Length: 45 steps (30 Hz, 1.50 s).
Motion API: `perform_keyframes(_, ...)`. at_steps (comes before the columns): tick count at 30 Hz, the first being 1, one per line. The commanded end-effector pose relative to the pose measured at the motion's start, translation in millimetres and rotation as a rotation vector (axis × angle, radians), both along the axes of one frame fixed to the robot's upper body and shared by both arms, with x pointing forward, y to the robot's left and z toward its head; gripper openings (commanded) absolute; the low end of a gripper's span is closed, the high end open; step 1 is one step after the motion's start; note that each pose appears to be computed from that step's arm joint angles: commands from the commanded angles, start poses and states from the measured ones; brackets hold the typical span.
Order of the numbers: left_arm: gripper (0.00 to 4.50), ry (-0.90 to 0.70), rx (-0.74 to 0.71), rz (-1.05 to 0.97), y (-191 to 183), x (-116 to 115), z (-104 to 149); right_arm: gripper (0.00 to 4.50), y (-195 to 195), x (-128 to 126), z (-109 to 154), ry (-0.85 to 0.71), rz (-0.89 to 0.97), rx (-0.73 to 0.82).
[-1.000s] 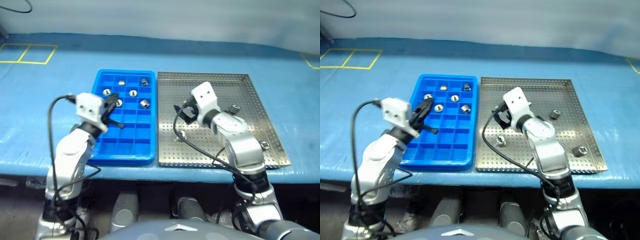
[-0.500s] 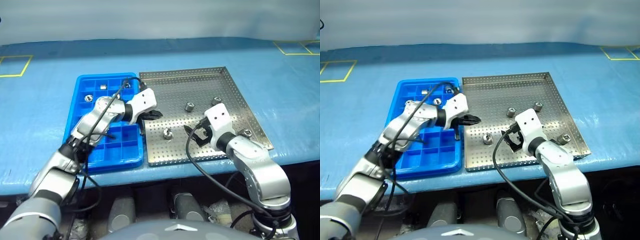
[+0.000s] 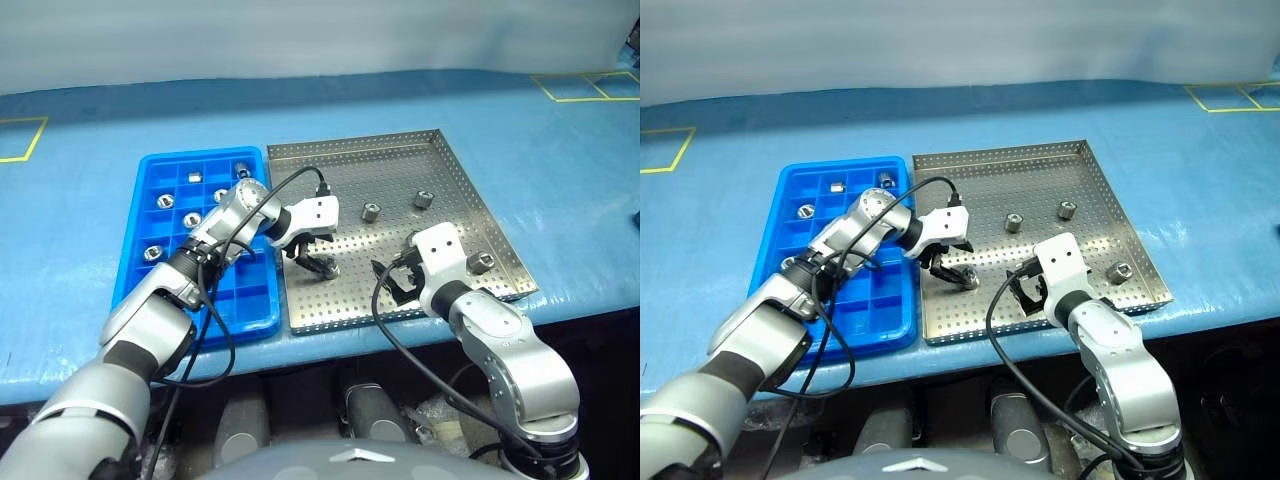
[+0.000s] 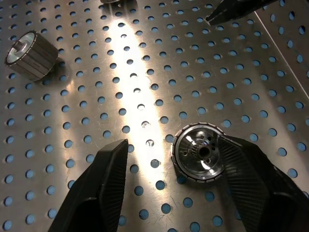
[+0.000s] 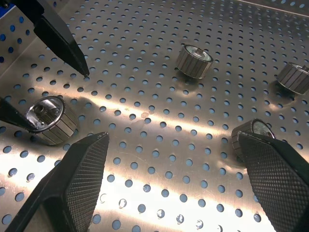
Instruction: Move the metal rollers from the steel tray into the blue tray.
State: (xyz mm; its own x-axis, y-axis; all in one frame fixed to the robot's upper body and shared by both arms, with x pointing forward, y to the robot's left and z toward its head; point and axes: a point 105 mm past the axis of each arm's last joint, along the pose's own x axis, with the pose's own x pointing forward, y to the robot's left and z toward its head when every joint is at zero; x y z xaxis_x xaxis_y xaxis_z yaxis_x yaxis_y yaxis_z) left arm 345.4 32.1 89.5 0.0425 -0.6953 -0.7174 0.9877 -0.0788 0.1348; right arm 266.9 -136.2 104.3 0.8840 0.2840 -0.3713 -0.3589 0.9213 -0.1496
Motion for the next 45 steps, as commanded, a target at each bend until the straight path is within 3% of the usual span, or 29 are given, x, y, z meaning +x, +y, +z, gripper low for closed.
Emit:
perform_keyframes(1,4.47,-0.044,0.01,-0.056,-6,2,14,4.5,1,-2,12,-0.055,-0.004,0.012)
perform_keyframes(15,4.47,-0.021,0.103,-0.14,-6,-12,-9,4.5,-1,2,15,-0.072,-0.032,0.019)
perform_keyframes(18,3.9,-0.013,0.127,-0.15,-5,-14,-15,4.5,-1,2,15,-0.075,-0.033,0.02)
perform_keyframes(24,1.9,-0.027,0.105,-0.132,-8,-11,-12,4.5,0,3,16,-0.08,-0.033,0.023)
perform_keyframes(25,1.77,-0.033,0.102,-0.128,-8,-10,-11,4.5,0,4,16,-0.08,-0.033,0.023)
perform_keyframes(34,1.78,-0.182,-0.244,0.188,7,8,40,4.5,25,6,14,-0.067,0.078,0.041)
perform_keyframes(38,1.78,-0.285,-0.358,0.4,40,0,54,4.5,49,12,16,-0.072,0.187,0.046)
perform_keyframes(45,1.78,-0.39,-0.419,0.73,99,-27,63,4.5,96,18,25,-0.11,0.432,0.062)
